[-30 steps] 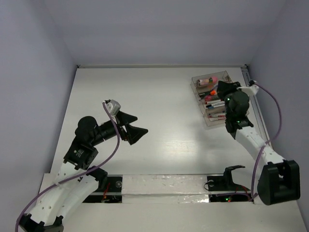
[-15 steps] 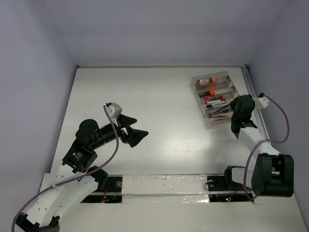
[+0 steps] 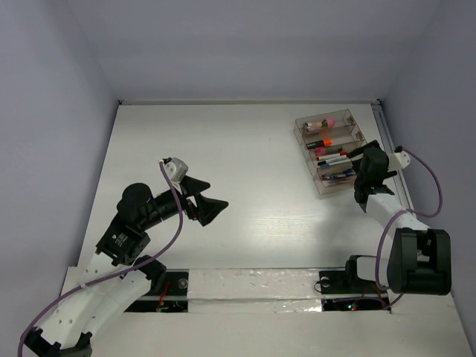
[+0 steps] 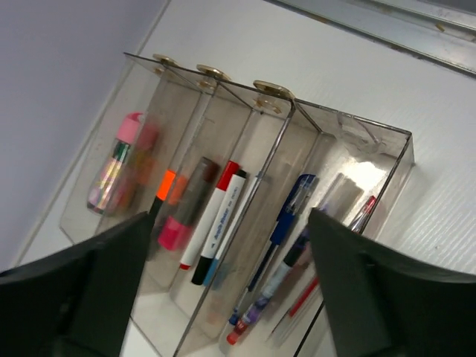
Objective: Sort the stationery into containers
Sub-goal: Reset both arms
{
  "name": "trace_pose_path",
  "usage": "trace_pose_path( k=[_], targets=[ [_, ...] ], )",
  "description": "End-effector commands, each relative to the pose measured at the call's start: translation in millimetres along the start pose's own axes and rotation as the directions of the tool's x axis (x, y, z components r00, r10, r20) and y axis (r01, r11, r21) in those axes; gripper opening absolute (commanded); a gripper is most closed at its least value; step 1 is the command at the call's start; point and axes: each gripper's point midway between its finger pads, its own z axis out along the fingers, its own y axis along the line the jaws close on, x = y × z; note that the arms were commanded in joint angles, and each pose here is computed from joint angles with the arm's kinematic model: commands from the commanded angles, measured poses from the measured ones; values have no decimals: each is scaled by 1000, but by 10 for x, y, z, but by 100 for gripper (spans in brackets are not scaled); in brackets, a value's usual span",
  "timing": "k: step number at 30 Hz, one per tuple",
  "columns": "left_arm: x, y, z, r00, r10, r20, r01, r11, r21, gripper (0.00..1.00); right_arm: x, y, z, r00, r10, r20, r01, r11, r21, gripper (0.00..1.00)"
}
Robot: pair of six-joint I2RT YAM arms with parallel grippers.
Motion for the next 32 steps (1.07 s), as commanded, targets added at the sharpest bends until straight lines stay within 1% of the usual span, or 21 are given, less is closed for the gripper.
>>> trace_pose_path(
  k=[1,2,4,5,6,7,8,10,11,13,14,15,16,18,19,20,21,23,25,28,32],
  targets=[
    [-86,-32,13,999,21,26,-22,1000,10,99,-412,255,-146,996,25,80,-20,998,-64,96],
    [-90,-23,18,999,21,26,-21,1000,5,99,-432,355,-207,998,24,59,-18,994,-108,97],
    [-107,4,18,999,25,30,-24,1000,-11,99,-637,617,-427,997,54,60,-40,975,-217,98],
    [-129,6,15,999,33,36,-32,999,-14,99,-609,786,-559,999,47,9,-42,950,-308,100],
    [-159,20,2,998,40,49,-38,999,-28,99,-646,920,-685,998,58,-13,-58,925,-376,100],
    [-181,31,-7,997,44,58,-42,998,-38,99,-787,1091,-901,997,77,-9,-72,883,-465,98],
    [-219,33,-28,996,49,74,-46,998,-47,99,-749,1259,-1106,997,43,-59,-69,823,-564,98],
    [-293,70,-57,993,59,106,-50,995,-81,99,-820,1468,-1458,996,3,-87,-62,729,-681,100],
    [-343,58,-91,990,67,128,-56,995,-87,99,-877,1581,-1763,995,-36,-97,-50,649,-759,100],
    [-446,86,-134,981,79,175,-60,992,-115,99,-983,1694,-2132,994,-66,-83,-34,545,-838,100],
    [-500,62,-175,976,84,202,-61,991,-115,99,-1130,1726,-2454,997,-60,-54,-19,474,-880,100],
    [-577,64,-200,969,82,234,-53,990,-128,99,-1218,1727,-2623,998,-53,-23,2,440,-898,100],
    [-639,48,-225,964,84,254,-51,990,-132,99,-1271,1695,-2749,998,-56,-2,22,428,-904,100],
    [-891,-8,-328,943,102,317,-54,986,-156,99,-1585,1624,-3166,994,3,107,98,386,-917,100],
    [-999,-29,-372,933,111,342,-56,984,-168,99,-1636,1566,-3252,992,11,128,114,394,-912,100],
    [-1214,-114,-469,912,128,390,-64,983,-174,99,-1741,1515,-3323,984,38,174,143,408,-902,100],
    [-1339,-117,-534,897,138,421,-58,978,-199,99,-1871,1444,-3534,972,77,220,174,392,-903,100],
    [-1591,-217,-686,862,165,479,-68,975,-213,99,-1942,1320,-3576,959,88,268,205,437,-876,100],
    [-1728,-237,-776,841,174,513,-57,970,-235,99,-1974,1212,-3604,950,95,296,219,470,-855,100],
    [-1808,-262,-814,831,170,530,-48,970,-236,99,-1939,1145,-3501,949,71,307,229,514,-827,100],
    [-1695,-184,-706,852,132,506,-14,973,-230,99,-1805,1205,-3392,963,18,269,223,505,-834,100]
  ],
)
